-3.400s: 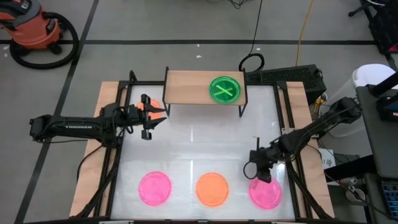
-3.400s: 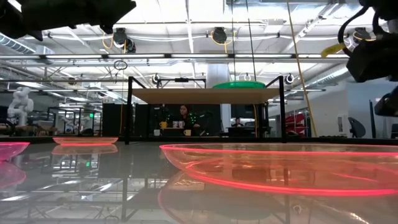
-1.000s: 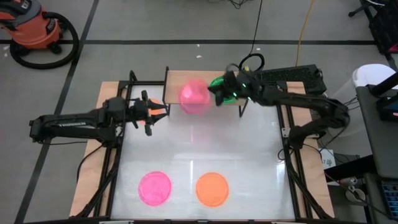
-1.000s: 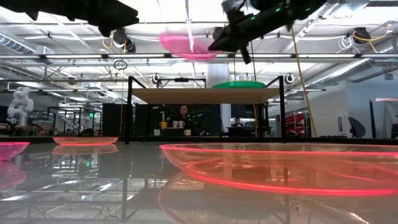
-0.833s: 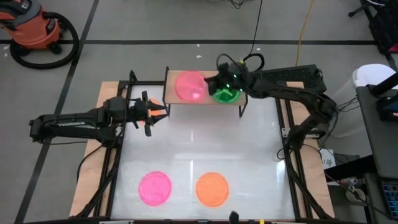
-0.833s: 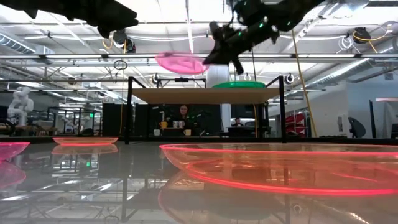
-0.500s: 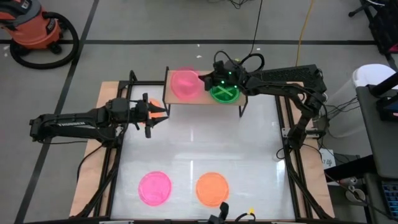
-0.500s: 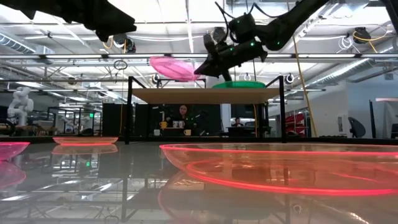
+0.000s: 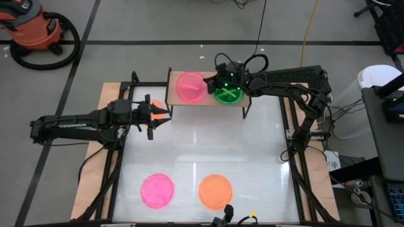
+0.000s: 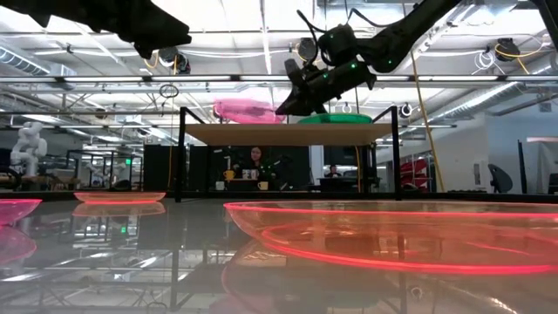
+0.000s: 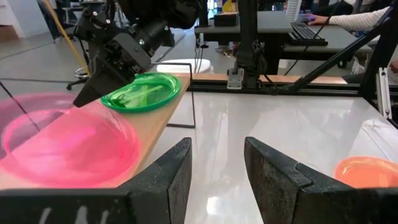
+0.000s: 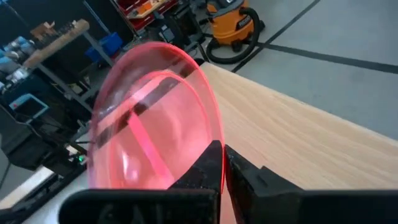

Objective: Place and stack plates onto a shelf
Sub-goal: Put the right pink plate on the shelf

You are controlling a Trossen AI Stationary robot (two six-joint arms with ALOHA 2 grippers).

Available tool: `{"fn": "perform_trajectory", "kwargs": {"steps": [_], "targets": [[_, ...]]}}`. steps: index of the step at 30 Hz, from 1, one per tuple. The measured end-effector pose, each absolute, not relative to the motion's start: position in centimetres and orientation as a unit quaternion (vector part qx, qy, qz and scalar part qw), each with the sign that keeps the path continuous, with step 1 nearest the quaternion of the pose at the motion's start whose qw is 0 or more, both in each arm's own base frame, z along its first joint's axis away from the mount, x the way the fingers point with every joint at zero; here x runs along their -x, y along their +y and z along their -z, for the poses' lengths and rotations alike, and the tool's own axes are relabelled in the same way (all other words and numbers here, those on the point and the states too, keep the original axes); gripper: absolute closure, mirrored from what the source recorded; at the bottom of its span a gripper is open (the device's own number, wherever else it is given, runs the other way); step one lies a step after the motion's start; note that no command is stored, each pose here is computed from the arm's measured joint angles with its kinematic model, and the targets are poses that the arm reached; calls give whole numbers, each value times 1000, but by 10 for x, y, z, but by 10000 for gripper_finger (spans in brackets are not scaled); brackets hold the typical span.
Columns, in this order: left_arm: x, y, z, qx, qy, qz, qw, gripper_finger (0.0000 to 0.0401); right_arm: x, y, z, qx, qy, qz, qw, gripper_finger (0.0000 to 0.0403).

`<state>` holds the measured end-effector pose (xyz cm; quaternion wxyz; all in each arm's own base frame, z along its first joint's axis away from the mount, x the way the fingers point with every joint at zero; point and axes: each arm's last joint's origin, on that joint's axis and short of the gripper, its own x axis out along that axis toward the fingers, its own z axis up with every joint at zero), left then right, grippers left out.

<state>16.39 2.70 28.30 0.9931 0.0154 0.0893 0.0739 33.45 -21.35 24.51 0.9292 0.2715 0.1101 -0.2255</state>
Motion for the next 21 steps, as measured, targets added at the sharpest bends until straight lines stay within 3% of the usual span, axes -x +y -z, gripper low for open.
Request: {"fn": "perform_trajectory", "kwargs": {"steps": [13, 21], "targets": [[-177, 29, -271, -15, 131, -71, 989, 247, -337, -212, -251, -249, 87, 213, 941, 316], [-193, 28, -254, -23, 180, -52, 982, 247, -336, -188, -284, -172, 58, 159, 970, 301]]}}
